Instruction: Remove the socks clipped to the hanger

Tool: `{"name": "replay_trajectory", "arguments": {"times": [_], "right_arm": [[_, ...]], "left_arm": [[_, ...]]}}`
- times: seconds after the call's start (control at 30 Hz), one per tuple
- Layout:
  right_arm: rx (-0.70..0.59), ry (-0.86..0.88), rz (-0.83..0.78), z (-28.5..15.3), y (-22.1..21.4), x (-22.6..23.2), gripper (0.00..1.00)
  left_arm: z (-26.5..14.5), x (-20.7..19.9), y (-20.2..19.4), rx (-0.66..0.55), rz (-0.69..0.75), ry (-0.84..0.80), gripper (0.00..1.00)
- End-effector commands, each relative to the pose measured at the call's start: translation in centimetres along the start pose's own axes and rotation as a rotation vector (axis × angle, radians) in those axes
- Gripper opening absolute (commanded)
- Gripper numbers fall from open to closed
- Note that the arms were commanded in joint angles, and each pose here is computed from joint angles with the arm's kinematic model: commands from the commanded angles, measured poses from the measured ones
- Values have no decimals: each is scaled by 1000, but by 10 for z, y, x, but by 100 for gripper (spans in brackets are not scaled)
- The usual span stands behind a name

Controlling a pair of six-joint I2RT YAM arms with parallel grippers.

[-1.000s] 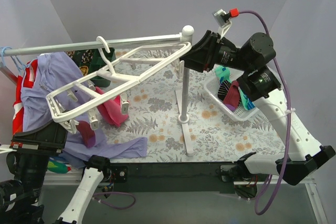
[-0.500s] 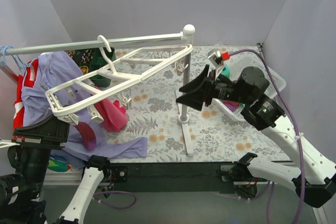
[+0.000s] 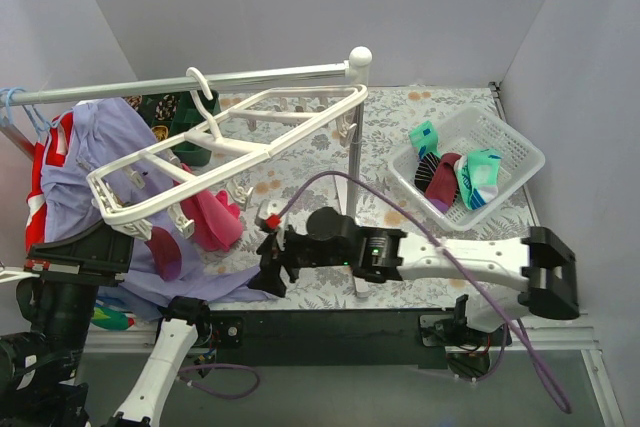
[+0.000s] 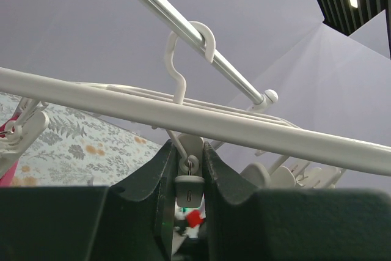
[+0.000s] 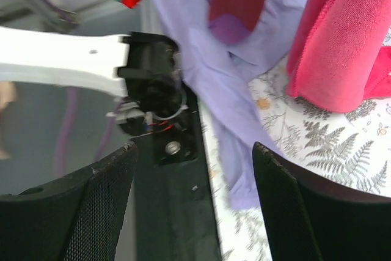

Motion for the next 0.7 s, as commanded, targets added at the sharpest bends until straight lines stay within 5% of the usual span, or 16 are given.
{"name": "replay_trajectory", "arguments": {"times": [0.0,0.23,0.67], "right_arm": [[-168,-1,-137,50,45,-3,82],[-178,-1,-235,134,52,-15,91],[-315,-119,-388,209,93,-37,98]], "left_arm": [[5,-7,-6,47,-32,-37,0],[8,-2,-13,62,-96,-10,0],[7,-8,-9,56,-255,-10,0]]}}
Point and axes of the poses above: each gripper's point midway between its finger pads, its own z axis out along the fingers, its own x axis along the line the jaws close on, y = z × x, the point moved 4 cm from there along -z, back along the fingers, and after that the axes turned 15 degrees about z, right-handed, at the moved point
